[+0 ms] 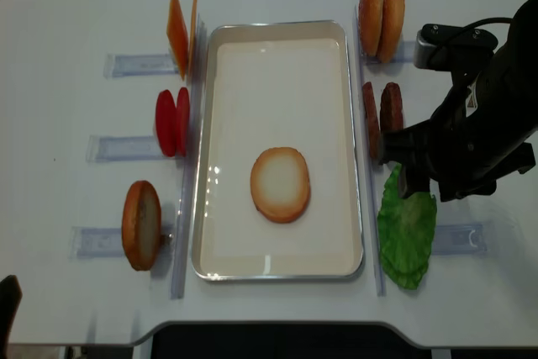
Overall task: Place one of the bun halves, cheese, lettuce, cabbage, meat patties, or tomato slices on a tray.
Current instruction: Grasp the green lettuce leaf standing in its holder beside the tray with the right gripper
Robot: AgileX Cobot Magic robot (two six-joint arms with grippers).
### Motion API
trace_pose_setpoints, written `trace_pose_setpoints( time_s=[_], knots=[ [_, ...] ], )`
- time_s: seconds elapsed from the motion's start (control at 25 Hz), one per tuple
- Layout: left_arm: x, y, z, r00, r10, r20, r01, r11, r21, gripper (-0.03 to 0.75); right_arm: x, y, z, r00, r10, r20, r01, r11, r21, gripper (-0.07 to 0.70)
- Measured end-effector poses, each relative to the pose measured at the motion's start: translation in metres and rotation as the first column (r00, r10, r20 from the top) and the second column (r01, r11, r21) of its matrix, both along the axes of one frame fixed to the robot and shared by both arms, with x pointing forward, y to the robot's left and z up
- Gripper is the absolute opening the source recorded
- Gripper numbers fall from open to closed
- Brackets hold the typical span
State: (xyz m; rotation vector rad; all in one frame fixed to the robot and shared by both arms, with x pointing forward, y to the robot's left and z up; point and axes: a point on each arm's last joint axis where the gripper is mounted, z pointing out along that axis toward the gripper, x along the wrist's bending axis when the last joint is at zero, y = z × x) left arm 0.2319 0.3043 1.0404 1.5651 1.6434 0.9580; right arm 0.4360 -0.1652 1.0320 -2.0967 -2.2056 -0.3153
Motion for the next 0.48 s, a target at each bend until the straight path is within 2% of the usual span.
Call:
trace_pose_setpoints(
  time_s=[0.32,0.48],
  knots=[
    [0.0000,0.0000,0.0000,1.000,0.000,0.000,0.000,1.000,0.000,0.535,-0.0024,0.0011,-0.0050,1.000,-0.006,-0.013,0.006,1.000,0.011,0.309],
    [0.0000,0.0000,0.0000,1.000,0.000,0.000,0.000,1.000,0.000,0.535,-0.0016,0.0016,-0.0049,1.000,-0.008,-0.004,0.008,1.000,0.018,0.188]
  ],
)
